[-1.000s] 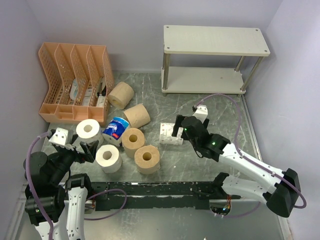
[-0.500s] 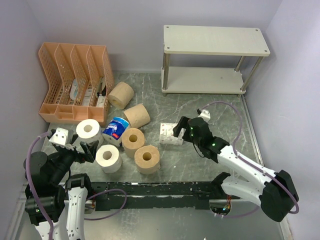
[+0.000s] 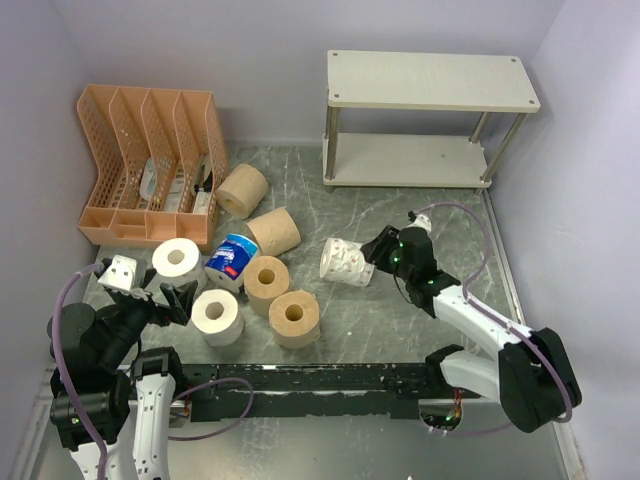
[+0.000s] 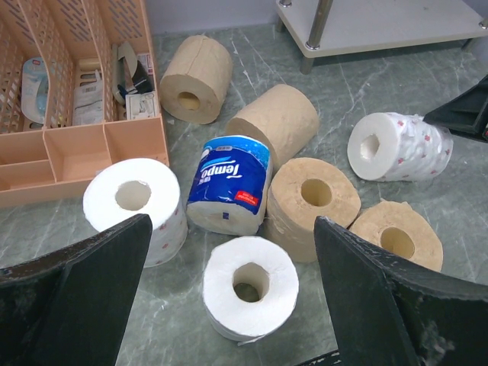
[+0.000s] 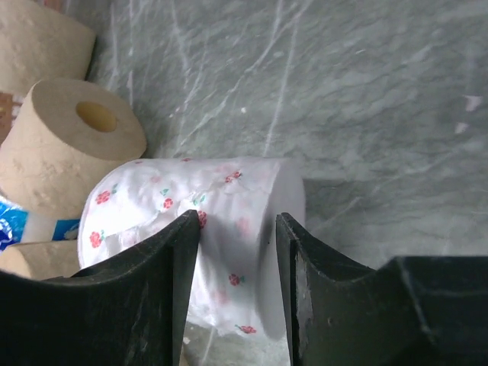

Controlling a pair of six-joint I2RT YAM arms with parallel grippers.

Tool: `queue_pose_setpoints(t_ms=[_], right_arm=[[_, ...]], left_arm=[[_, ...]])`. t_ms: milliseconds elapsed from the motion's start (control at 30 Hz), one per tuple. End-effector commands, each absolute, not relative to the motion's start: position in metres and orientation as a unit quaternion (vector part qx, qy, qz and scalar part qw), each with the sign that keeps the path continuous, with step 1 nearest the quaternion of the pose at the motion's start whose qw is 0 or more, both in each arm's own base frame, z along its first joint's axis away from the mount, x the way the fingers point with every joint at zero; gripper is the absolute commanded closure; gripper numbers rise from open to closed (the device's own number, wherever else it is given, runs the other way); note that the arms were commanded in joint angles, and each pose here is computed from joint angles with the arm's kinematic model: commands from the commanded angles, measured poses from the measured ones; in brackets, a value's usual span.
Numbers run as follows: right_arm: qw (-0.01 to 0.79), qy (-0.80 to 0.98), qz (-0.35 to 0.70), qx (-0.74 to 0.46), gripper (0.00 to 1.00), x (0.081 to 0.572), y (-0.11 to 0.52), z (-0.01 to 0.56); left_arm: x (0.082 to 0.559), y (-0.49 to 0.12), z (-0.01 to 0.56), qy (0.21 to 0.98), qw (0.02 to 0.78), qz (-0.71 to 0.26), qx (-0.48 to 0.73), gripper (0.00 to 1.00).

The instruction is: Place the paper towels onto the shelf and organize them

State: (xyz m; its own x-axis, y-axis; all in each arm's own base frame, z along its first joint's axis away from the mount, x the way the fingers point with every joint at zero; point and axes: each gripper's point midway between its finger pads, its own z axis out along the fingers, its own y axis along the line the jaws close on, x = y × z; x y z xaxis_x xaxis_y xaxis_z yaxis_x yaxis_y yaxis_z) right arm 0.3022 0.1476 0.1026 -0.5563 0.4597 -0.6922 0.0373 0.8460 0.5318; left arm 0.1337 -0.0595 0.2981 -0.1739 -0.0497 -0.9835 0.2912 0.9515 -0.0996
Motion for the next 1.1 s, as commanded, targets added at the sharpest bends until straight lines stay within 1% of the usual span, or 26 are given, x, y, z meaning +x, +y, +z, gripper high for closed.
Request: queue_pose_setpoints(t_ms=[0,200,300,333,400,433,467,500,600,633,700,800,933,1033,1067], right_arm=[[0.404,0.861,0.288,0.111,0.56,0.298,0.169,0.088],[0.338,0.866,0.36,0.085,0.54,0.288,0.201,0.067],[0.314,0.864,0.386,0.078,0.61,0.285,0.212,0.06],[0.308,0.863,0.393,0.075,0.64,0.284,0.215,0.057],[0.299,0.86,0.408,0.065,0.76,0.282,0.221,0.056],[0.296,0.86,0.411,0.062,0.91,0.282,0.222,0.055],[0.292,0.86,0.413,0.06,0.98,0.282,0.224,0.054],[0.291,0.86,0.415,0.057,1.0,0.282,0.225,0.054],[0.301,0.855,0.42,0.047,1.0,0.284,0.226,0.067],[0.315,0.85,0.419,0.041,1.0,0.288,0.225,0.079],[0.346,0.854,0.387,0.034,1.0,0.296,0.216,0.104],[0.426,0.844,0.327,0.007,1.0,0.319,0.199,0.177],[0.497,0.847,0.187,-0.017,1.0,0.342,0.158,0.253],[0.5,0.864,0.049,-0.021,1.0,0.358,0.12,0.265],[0.505,0.862,0.02,-0.021,1.0,0.364,0.112,0.27]], left_arm=[[0.138,-0.059,0.302,0.749,0.645,-0.131,0.084,0.01],[0.137,-0.059,0.302,0.748,0.646,-0.13,0.083,0.01],[0.137,-0.058,0.302,0.748,0.646,-0.129,0.082,0.01],[0.137,-0.058,0.302,0.748,0.646,-0.129,0.082,0.01],[0.138,-0.058,0.302,0.748,0.646,-0.129,0.082,0.01],[0.137,-0.058,0.302,0.748,0.646,-0.129,0.082,0.01],[0.137,-0.058,0.303,0.748,0.646,-0.129,0.082,0.01],[0.137,-0.058,0.302,0.748,0.646,-0.129,0.082,0.01],[0.138,-0.058,0.301,0.75,0.644,-0.13,0.081,0.01],[0.139,-0.058,0.301,0.75,0.644,-0.129,0.081,0.01],[0.139,-0.058,0.301,0.751,0.643,-0.129,0.08,0.01],[0.139,-0.058,0.301,0.75,0.643,-0.129,0.08,0.01],[0.138,-0.058,0.302,0.749,0.645,-0.128,0.08,0.01],[0.137,-0.058,0.302,0.747,0.648,-0.125,0.08,0.01],[0.137,-0.057,0.303,0.746,0.649,-0.125,0.08,0.01]])
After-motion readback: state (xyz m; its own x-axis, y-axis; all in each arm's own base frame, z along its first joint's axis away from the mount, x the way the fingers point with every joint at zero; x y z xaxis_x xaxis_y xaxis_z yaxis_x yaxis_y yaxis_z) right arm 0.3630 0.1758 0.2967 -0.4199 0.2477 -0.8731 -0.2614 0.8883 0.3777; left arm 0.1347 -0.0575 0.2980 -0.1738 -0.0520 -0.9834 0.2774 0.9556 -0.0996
